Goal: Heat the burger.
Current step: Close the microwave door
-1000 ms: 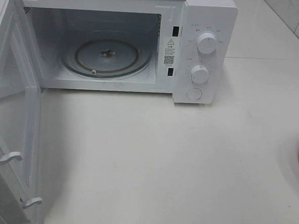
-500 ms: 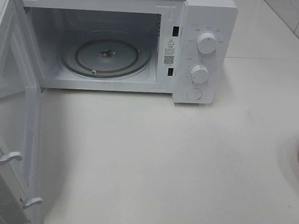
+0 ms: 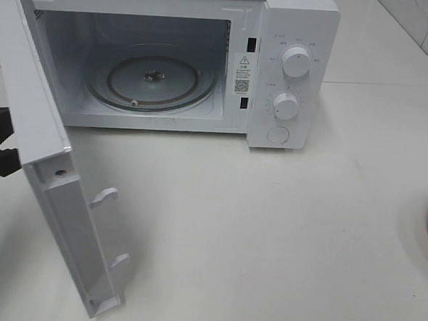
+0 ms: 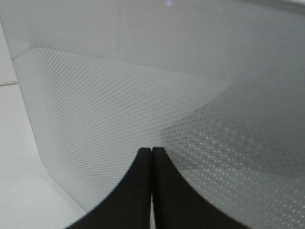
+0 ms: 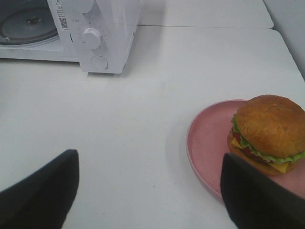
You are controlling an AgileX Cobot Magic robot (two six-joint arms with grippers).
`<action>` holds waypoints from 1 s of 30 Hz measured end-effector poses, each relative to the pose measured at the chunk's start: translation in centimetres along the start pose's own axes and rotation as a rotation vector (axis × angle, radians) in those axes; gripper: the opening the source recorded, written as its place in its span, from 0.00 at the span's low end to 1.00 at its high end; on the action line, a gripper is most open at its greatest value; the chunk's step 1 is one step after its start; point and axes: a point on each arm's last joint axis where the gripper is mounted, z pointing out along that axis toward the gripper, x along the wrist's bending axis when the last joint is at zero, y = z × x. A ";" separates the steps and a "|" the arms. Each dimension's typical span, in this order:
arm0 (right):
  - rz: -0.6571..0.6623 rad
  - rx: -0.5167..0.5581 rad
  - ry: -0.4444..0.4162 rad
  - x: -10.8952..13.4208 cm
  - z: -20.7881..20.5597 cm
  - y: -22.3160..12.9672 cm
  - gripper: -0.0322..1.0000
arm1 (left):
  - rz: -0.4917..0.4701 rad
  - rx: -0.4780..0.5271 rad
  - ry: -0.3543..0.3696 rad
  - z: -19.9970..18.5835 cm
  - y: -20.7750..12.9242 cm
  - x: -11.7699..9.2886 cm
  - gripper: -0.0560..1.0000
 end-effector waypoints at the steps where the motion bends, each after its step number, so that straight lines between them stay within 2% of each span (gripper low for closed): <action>1: 0.000 0.000 0.000 0.0 0.0 0.0 0.77 | -0.004 0.002 -0.011 0.5 0.1 -0.3 0.05; 5: 0.000 0.000 0.000 0.0 0.0 0.0 0.77 | -0.011 -0.002 -0.046 2.0 0.5 -1.3 0.05; 11: 0.000 0.000 0.000 0.0 0.0 0.0 0.77 | -0.019 -0.005 -0.057 3.2 0.7 -1.9 0.05; 15: 0.000 0.000 0.000 0.0 0.0 0.0 0.77 | -0.017 -0.015 -0.078 4.8 1.2 -3.1 0.05; 22: 0.000 0.000 0.000 0.0 0.0 0.0 0.77 | -0.067 -0.033 -0.072 7.2 1.7 -4.8 0.05; 30: 0.000 0.000 0.000 0.0 0.0 0.0 0.77 | -0.066 -0.063 -0.087 10.0 2.4 -6.9 0.05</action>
